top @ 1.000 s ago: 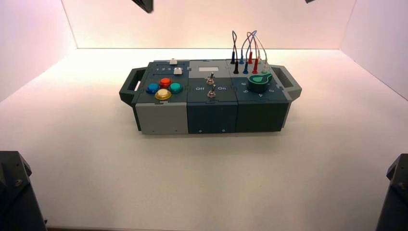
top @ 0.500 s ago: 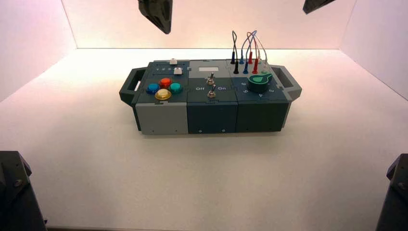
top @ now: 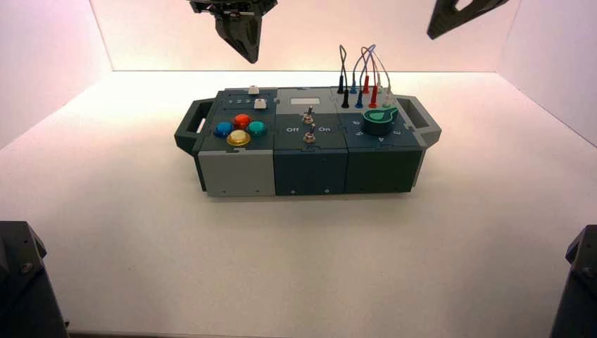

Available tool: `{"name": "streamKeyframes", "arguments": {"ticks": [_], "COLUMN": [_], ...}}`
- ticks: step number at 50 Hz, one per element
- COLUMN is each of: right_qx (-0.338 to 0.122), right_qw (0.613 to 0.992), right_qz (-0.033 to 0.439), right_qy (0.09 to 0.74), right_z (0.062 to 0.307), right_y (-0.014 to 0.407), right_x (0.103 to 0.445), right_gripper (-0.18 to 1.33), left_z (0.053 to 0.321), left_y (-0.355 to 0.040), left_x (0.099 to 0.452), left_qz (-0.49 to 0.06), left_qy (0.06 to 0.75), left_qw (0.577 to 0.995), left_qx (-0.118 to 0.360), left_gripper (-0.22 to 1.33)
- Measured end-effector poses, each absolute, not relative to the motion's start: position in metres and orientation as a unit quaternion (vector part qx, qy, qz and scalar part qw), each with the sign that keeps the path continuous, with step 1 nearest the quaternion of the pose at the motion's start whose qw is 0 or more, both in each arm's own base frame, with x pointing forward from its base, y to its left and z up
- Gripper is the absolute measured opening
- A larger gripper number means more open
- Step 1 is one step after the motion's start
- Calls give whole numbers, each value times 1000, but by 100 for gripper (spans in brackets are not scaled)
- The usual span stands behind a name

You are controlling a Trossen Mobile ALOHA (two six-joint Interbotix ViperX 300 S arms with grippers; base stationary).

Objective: Move the top slider to position 3.

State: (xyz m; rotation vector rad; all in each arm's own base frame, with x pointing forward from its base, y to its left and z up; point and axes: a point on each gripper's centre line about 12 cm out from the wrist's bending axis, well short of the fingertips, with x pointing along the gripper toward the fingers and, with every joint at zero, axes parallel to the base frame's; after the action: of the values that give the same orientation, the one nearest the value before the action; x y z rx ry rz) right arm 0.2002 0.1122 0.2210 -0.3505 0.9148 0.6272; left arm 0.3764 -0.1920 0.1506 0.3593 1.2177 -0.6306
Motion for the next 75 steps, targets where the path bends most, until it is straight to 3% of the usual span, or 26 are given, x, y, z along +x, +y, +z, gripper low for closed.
{"name": "streamKeyframes", "arguments": {"ticks": [23,75], "right_qx": [-167,-168], "right_qw": [840,842], "right_qz": [295,293], "right_qy": [423,420], "right_z": [207,203], "right_y": [114,114], "right_x": [201,201], "right_gripper": [-13,-14], "left_z": [132,104], "left_y": [-198,-205], "left_x": [381,385], "left_qz": [-291,-292], "left_qy": [574,590], "left_qw": [748,734], "left_qx": [161,168], "left_gripper": [-16,-16]}}
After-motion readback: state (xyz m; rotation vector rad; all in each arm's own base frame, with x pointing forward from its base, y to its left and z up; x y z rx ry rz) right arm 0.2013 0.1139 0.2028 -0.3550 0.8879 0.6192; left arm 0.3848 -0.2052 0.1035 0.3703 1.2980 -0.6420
